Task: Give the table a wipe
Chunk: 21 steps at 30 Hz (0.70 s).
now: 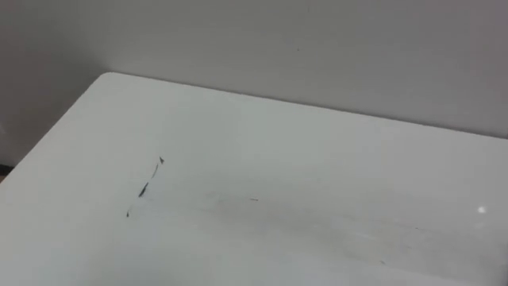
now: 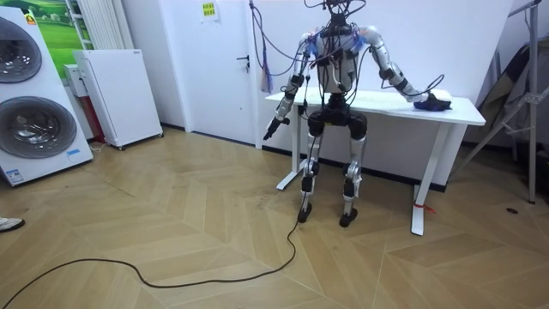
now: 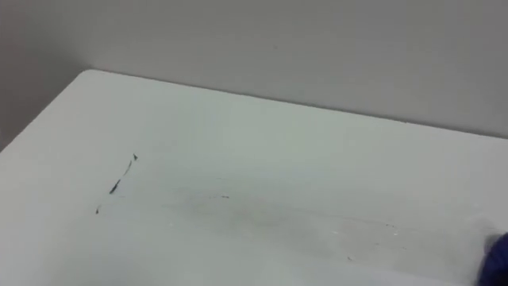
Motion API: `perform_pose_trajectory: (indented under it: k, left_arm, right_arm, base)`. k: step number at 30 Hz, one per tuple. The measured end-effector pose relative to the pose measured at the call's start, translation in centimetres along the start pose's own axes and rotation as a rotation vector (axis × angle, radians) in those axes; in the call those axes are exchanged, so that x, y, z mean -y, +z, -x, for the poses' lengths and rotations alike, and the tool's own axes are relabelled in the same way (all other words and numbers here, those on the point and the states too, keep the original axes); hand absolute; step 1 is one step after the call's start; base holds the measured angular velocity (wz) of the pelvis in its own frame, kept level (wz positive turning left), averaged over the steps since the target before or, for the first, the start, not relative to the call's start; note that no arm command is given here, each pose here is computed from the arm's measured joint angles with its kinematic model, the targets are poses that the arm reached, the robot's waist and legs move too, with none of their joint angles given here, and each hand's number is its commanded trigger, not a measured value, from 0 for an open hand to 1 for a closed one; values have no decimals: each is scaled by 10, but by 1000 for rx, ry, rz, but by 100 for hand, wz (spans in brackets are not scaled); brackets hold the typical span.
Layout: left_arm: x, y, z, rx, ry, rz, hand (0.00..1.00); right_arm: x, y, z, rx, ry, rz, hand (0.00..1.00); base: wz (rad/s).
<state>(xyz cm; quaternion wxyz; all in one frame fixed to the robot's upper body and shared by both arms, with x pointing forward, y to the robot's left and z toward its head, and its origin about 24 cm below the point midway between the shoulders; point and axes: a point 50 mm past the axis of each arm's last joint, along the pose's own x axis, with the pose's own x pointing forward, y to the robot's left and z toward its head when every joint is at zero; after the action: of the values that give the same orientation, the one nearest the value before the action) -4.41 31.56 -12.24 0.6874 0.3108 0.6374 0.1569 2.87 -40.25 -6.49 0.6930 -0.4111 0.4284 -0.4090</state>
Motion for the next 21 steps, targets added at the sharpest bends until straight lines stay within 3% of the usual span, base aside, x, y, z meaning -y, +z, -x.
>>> perform_pose_trajectory:
  k: [4, 12, 15, 18, 21]
  left_arm:
    - [2, -4, 1, -6, -7, -3, 0]
    - [16, -1, 3, -3, -49, 15, 0]
    - [24, 7, 4, 26, -80, -15, 0]
    - [30, 19, 3, 53, -115, -30, 0]
    - [35, 21, 4, 66, -137, -57, 0]
  right_arm:
    - [10, -32, 7, -82, -3, 26, 100]
    - [0, -2, 2, -18, -14, 87, 100]
    - [-8, 27, 3, 99, -8, 149, 100]
    - [-28, 89, 19, 426, 17, 249, 100]
    - [-45, 135, 37, 630, 41, 291, 100]
  base:
    - [-10]
    - [-20]
    - [-55]
    - [-45]
    - [2]
